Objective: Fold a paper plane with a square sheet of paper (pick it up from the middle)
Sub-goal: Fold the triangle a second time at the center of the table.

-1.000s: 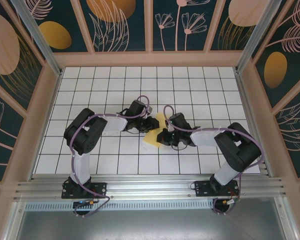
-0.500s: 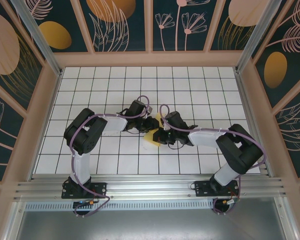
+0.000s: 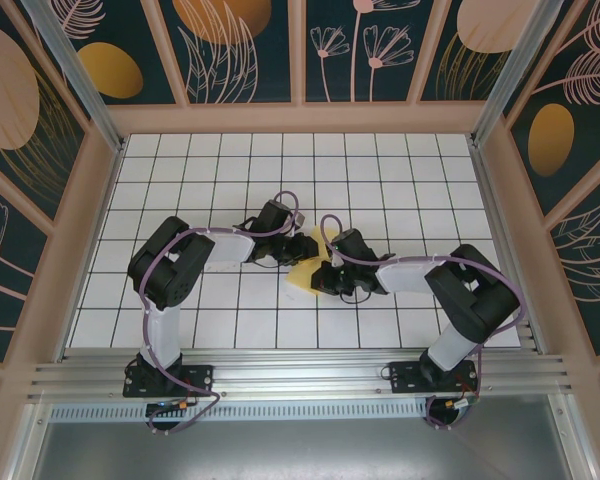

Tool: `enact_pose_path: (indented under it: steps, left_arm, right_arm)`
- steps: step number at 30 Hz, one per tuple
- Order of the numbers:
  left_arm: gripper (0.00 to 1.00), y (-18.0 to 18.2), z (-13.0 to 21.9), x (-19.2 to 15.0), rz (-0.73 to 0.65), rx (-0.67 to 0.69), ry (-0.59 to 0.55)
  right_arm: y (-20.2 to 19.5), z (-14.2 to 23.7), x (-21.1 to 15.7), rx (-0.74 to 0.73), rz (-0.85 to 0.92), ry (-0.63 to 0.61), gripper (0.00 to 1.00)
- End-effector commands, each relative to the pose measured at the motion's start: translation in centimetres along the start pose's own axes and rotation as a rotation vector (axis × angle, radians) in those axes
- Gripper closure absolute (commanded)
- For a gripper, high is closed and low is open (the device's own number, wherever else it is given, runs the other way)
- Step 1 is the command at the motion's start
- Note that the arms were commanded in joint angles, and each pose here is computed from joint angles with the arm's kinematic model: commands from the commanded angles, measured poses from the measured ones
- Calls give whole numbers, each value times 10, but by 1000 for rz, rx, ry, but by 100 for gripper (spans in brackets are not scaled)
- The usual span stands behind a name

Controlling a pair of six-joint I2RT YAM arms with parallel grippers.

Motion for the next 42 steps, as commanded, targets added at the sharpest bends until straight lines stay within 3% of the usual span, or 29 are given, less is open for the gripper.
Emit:
enact_pose_path:
  steps: [1,20,25,28,33,42]
  left_arm:
    - [70,28,-7,-10,40,111,34]
    - [71,29,-6,-11,37,116,26]
    - [71,24,-5,-9,30,104,17]
    - [71,24,-4,-9,27,103,14]
    - [71,24,-4,-9,32,97,13]
    - [71,23,-3,-10,37,92,1]
  right_arm:
    - [-5,0,-1,-7,-11,-2,92]
    - [-19,-10,-11,-33,-61,55,93]
    - [-1,6,3,7,-35,2,93]
    - [16,29,15,44,-11,-105,92]
    - [7,49,22,62,-75,-205,92]
    - [12,30,25,116,-63,-131,92]
Point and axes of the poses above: each hand's point on the last joint's axis, 136 mm out from that joint toward the fingers, its own z axis back along the fingers, its own y axis along the line the jaws close on, x = y × z, the point moved 10 cm from there along z, back along the fingers, and after that the axes turned 8 degrees about z, right-handed, at the moved point
